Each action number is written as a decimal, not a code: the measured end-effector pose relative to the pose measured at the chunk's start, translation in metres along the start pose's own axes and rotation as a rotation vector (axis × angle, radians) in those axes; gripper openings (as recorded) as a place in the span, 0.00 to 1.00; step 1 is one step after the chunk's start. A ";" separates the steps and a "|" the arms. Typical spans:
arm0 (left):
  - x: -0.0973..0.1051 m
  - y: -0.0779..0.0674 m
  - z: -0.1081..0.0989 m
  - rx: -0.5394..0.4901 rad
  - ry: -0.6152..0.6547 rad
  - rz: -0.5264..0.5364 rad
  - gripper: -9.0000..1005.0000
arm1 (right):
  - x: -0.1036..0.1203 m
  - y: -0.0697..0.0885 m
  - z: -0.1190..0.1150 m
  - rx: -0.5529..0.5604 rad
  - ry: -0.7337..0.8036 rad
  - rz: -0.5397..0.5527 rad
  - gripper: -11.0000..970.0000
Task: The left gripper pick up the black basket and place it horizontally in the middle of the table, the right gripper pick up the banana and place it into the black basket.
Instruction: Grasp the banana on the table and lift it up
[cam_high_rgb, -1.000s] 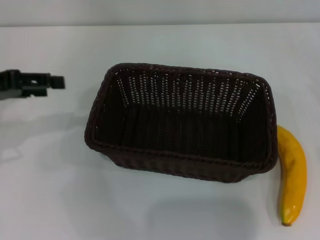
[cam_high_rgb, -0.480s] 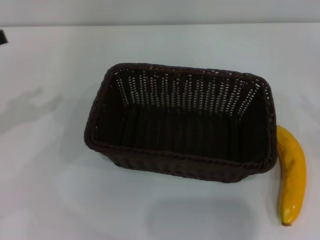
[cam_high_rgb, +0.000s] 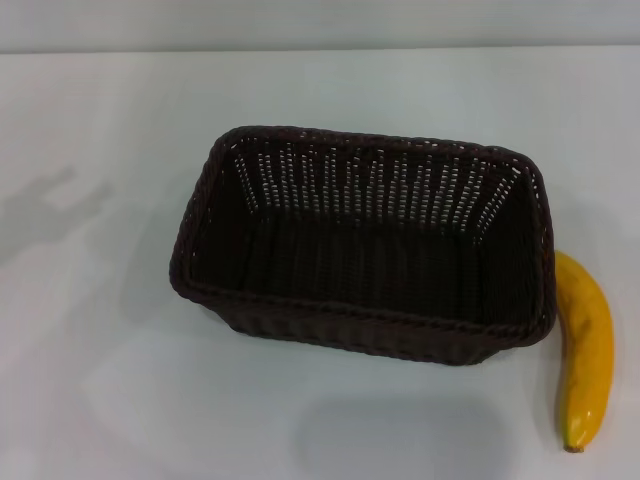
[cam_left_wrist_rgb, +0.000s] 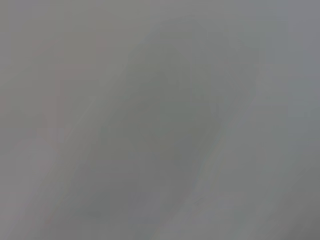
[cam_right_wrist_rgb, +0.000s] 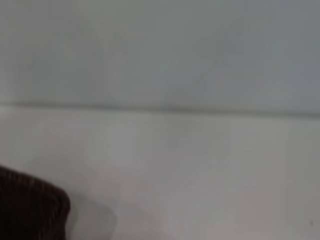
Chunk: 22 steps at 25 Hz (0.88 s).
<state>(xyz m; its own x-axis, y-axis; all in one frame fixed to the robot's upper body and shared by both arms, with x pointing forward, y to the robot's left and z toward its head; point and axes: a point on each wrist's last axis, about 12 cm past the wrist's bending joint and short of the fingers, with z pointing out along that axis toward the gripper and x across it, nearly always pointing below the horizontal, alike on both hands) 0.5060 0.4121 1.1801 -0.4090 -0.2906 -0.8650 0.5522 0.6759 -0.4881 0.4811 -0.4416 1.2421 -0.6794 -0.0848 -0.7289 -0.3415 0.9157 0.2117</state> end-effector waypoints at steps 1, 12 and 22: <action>0.000 0.000 0.000 0.000 -0.003 0.004 0.77 | -0.002 0.003 0.004 0.003 0.042 0.010 0.90; -0.003 0.000 -0.002 -0.001 -0.012 0.033 0.77 | -0.023 0.050 0.064 -0.020 0.368 -0.057 0.90; -0.003 0.002 -0.003 -0.008 -0.014 0.059 0.77 | -0.024 0.102 0.115 -0.056 0.543 -0.125 0.90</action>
<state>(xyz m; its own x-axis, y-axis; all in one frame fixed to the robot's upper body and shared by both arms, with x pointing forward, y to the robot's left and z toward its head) 0.5059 0.4160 1.1824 -0.3658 -0.2592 -0.8939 0.5695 0.6973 -0.4353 0.5373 -0.3011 1.2061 -0.8632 -0.3951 -0.3142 -0.4650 0.8646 0.1903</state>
